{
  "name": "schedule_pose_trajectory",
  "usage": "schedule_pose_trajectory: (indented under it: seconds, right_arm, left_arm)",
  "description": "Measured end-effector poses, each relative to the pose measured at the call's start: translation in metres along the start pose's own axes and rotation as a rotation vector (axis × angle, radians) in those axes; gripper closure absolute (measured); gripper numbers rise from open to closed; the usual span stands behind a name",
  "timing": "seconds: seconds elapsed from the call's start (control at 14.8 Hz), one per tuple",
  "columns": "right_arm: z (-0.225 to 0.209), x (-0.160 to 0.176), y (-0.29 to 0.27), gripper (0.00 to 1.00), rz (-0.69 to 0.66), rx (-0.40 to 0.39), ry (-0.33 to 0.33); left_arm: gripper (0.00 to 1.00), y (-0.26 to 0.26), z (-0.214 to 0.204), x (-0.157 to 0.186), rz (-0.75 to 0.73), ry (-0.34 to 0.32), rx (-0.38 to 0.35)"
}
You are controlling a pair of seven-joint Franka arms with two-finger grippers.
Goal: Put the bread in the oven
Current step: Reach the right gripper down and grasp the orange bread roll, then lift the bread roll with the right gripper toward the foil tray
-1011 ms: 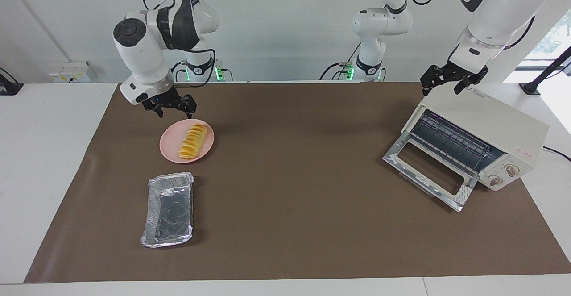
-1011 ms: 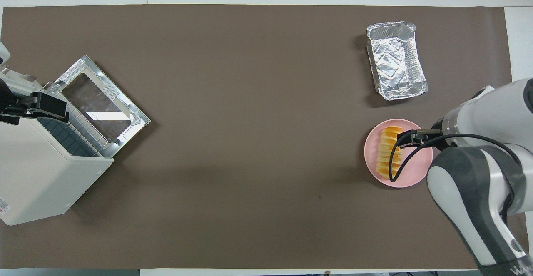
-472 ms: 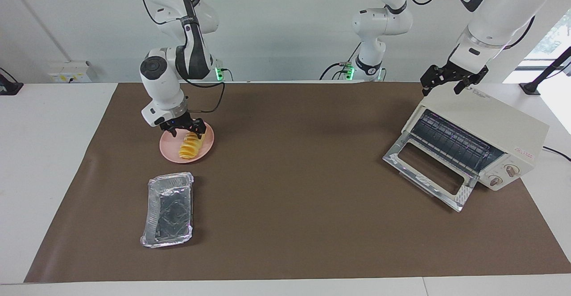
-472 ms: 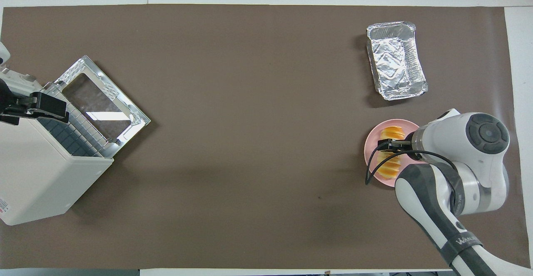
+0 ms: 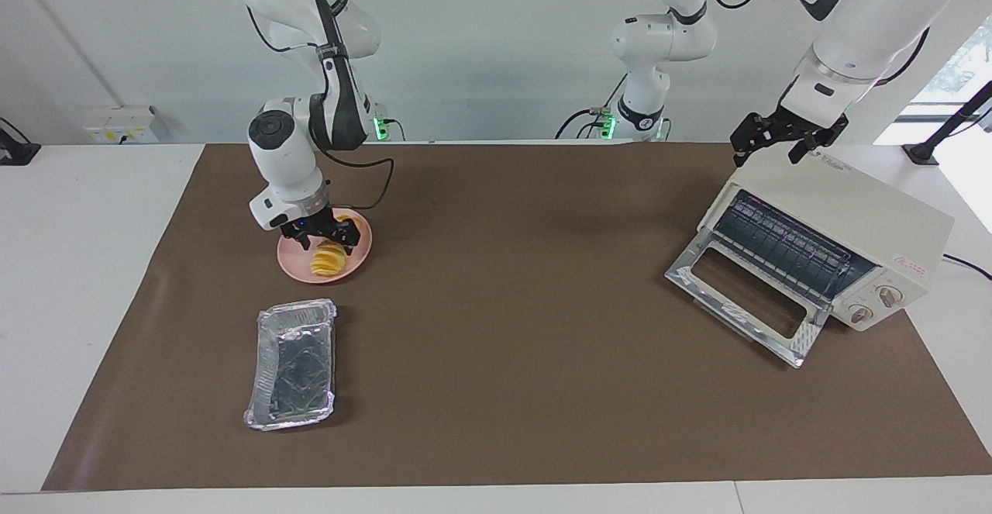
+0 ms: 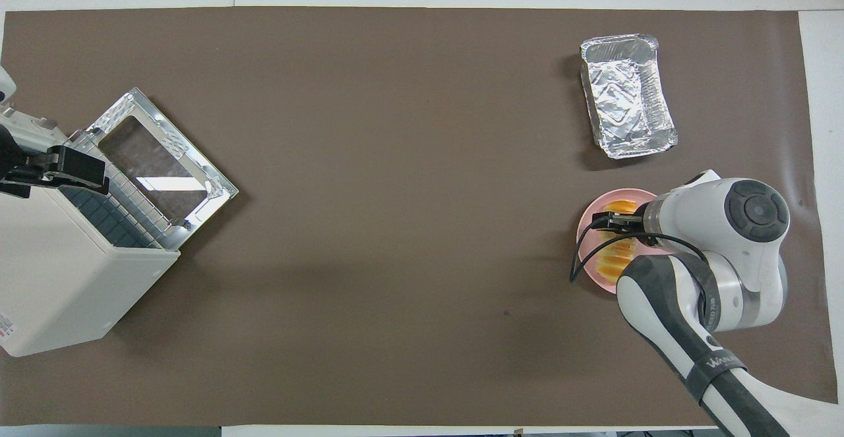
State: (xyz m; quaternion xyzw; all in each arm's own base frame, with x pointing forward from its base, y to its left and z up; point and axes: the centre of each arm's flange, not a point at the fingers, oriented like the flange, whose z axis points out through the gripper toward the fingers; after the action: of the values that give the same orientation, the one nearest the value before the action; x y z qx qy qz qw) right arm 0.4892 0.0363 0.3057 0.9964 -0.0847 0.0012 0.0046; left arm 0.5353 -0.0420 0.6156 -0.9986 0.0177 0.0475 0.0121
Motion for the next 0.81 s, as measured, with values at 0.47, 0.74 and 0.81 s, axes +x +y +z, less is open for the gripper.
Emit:
schedule_pose_trajectory:
  seconds: [0.47,0.74,0.81]
  right_arm:
    - [0.006,0.002,0.000,0.44,0.012,0.000,-0.003]
    - [-0.001,0.006,-0.001,0.72,0.009,-0.006,-0.024]
    - [-0.009,0.010,-0.002,0.77,0.006,-0.011,-0.042]
  left_arm:
    - [0.00,0.000,0.000,0.000,0.000,0.000,0.000]
    - [0.00,0.000,0.000,0.000,0.000,0.000,0.000]
    - [0.00,0.000,0.000,0.000,0.000,0.000,0.000]
